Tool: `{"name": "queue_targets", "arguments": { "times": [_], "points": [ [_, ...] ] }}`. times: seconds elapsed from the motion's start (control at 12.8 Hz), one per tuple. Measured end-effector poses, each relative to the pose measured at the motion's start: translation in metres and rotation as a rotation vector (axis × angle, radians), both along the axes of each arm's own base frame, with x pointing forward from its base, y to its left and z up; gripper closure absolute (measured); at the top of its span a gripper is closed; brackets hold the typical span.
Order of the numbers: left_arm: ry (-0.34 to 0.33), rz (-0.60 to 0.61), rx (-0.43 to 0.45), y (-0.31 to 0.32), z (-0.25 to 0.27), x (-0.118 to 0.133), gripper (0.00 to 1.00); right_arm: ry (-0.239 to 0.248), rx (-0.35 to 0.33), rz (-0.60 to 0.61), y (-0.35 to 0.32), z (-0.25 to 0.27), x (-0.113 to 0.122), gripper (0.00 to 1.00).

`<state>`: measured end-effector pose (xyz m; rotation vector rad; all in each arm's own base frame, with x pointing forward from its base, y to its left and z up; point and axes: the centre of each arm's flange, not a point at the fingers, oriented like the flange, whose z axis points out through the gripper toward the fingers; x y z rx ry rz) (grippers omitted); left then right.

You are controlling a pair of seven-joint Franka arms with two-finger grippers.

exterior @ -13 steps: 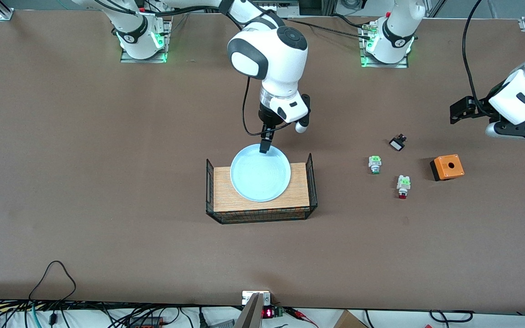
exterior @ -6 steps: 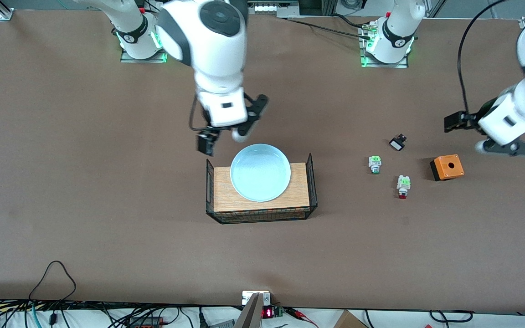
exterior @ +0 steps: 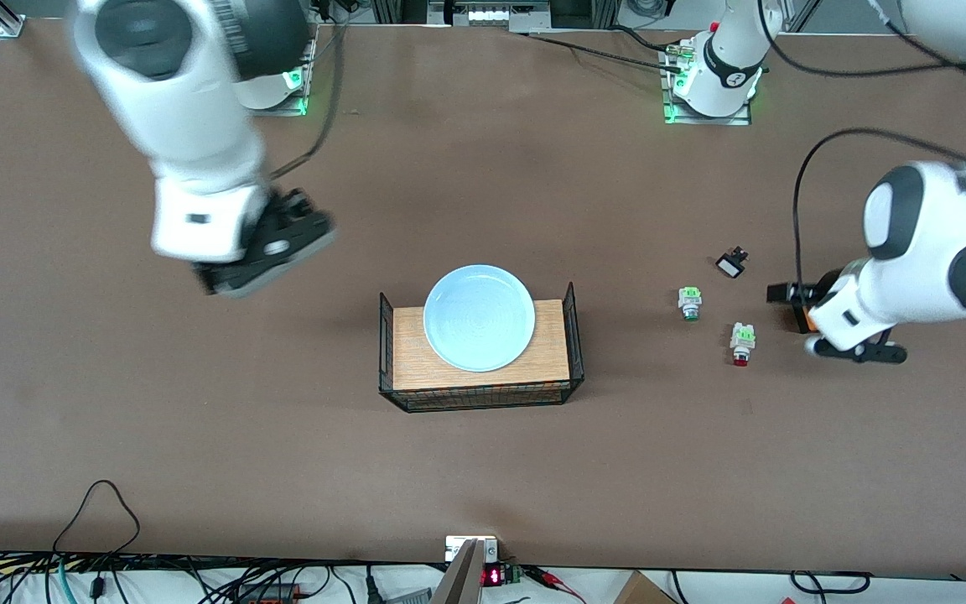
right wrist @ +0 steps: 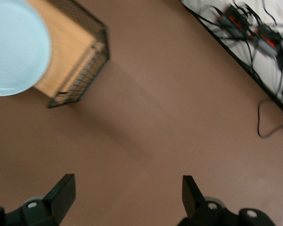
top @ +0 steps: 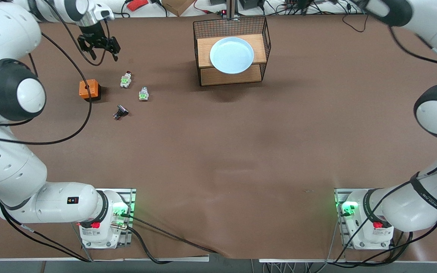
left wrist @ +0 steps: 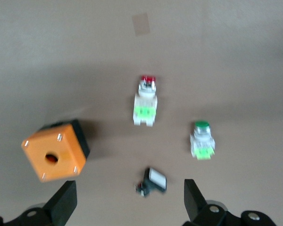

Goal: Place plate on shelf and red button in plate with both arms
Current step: 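Withdraw the right gripper while the left gripper grasps the red-capped button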

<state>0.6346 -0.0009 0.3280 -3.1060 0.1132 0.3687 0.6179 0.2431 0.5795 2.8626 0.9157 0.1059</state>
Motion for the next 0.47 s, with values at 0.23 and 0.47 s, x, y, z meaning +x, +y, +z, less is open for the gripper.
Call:
{"name": "queue_targets", "arguments": {
  "times": [0.23,0.47],
  "points": [
    [-0.035,-0.003,-0.008,0.0,-0.069,0.009,0.0,0.04,0.037,-0.221,-0.071,0.013,0.008,0.0],
    [-0.108,-0.013,-0.017,-0.003,-0.122,-0.003,0.0,0.077,0.11,-0.396,-0.136,0.032,0.001,0.0]
  ]
}}
